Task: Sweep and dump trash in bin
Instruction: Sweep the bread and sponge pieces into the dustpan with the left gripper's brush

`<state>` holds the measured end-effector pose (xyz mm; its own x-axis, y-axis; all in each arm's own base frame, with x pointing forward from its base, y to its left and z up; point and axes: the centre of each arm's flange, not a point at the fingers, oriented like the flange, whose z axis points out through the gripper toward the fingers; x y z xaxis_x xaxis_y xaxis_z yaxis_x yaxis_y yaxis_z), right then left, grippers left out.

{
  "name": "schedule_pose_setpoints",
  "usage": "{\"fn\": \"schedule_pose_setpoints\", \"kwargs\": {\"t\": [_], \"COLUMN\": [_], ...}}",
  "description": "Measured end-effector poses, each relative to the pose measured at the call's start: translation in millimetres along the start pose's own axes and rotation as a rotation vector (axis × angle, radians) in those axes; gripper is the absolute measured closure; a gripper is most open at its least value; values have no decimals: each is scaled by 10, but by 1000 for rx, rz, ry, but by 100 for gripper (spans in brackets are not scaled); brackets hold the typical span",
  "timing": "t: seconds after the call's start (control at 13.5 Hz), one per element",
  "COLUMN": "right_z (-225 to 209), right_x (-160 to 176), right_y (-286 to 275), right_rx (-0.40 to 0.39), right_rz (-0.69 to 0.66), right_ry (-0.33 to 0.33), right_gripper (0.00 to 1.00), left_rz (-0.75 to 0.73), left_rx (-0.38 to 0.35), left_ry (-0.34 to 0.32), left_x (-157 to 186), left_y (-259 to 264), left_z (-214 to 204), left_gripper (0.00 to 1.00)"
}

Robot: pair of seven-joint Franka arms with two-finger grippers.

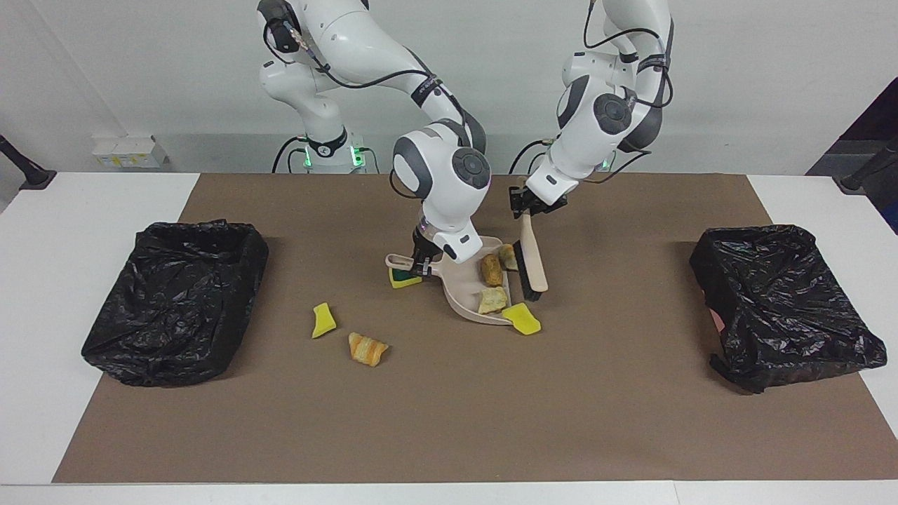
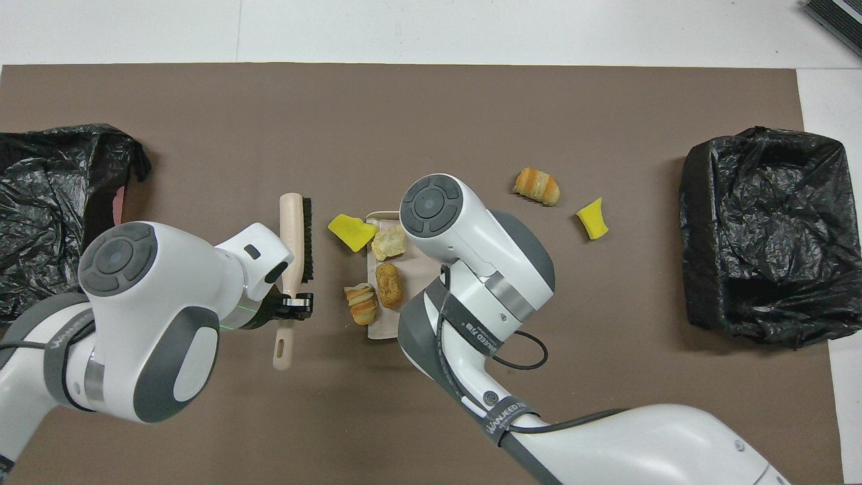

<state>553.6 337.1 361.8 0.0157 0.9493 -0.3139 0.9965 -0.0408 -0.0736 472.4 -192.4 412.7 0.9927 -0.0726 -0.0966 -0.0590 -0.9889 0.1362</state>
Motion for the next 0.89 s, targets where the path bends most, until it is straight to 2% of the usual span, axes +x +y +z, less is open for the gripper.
{"fn": "schedule_pose_setpoints", "kwargs": {"t": [0.22, 0.44, 0.67, 0.82, 0.89], "right_z": [0, 0, 1, 1, 1], "right_x": [0, 0, 1, 1, 1], "right_y": [0, 0, 0, 0, 0], "right_rx": [0, 0, 0, 0, 0], "right_rz": [0, 0, 0, 0, 0], "right_ry": [0, 0, 0, 0, 0], "right_gripper": [69, 69, 69, 69, 69], "left_rz": [127, 212, 259, 217, 165], "left_rx": [88, 103, 112, 125, 107], "left_ry": [25, -9, -44, -108, -132], "left_x": [260, 406, 290, 100, 1], "left_y": [-244, -106, 191, 427, 552], "left_z": [263, 592, 738, 780, 774], "left_gripper": [74, 74, 74, 74, 74]}}
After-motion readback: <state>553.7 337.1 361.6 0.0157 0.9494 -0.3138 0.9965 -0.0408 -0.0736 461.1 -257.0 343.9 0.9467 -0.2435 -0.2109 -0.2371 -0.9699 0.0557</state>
